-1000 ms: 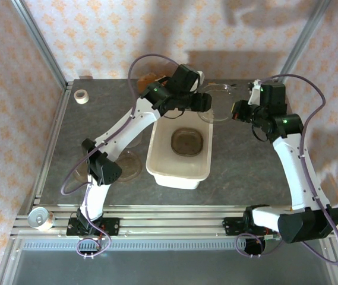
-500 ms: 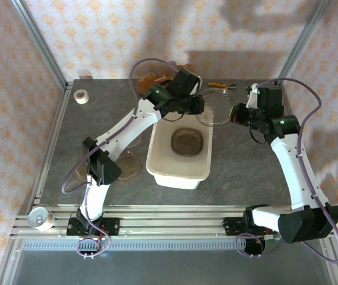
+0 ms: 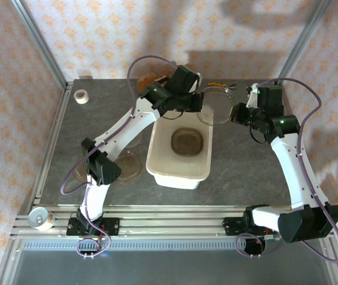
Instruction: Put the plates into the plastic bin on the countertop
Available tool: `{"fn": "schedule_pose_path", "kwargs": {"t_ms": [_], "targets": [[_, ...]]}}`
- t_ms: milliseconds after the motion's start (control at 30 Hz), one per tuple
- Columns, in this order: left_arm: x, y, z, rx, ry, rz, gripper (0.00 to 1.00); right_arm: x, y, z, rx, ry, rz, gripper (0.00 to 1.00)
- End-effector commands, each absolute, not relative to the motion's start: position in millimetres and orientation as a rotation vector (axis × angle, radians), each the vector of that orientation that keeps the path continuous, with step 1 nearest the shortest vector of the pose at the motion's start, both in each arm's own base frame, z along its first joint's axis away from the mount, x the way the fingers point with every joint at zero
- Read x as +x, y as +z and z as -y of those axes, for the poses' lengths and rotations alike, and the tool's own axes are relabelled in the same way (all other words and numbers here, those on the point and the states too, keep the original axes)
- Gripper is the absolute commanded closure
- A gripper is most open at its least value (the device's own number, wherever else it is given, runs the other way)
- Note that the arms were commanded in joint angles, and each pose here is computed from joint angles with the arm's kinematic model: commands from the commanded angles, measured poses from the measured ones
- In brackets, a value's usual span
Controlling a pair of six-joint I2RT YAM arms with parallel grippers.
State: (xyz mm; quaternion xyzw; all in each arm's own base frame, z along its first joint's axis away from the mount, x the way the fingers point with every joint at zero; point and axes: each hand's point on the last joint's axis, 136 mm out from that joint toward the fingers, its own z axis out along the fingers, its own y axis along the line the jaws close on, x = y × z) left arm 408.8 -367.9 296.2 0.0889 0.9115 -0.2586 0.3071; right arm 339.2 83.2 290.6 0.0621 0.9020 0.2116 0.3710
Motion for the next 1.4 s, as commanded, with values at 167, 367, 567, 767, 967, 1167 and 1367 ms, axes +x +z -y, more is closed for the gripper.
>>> {"fn": "schedule_pose_path", "kwargs": {"t_ms": [167,367,567,767,967,1167,1367], "targets": [[400,299,350,0.275,-0.664,-2.423,1.0,343,300,-95,0.112,0.627,-2.263,0.4],[374,303,300,0.269,-0.603,-2.454,1.0,346,311,-84,0.135,0.623,-2.218,0.31],[353,292,250,0.192,-0.556,-2.487,1.0,354,300,-68,0.196,0.579,-2.22,0.29],[336,252,237,0.216,-0.498,-2.618,1.0,366,273,-67,0.221,0.577,-2.282,0.29],[321,210,240,0.236,-0.507,-2.755,1.0,375,254,-61,0.241,0.534,-2.321,0.29],[306,175,249,0.29,-0.512,-2.88,1.0,384,239,-54,0.286,0.502,-2.333,0.29],[295,151,257,0.356,-0.507,-2.96,1.0,392,227,-49,0.311,0.471,-2.359,0.29]]}}
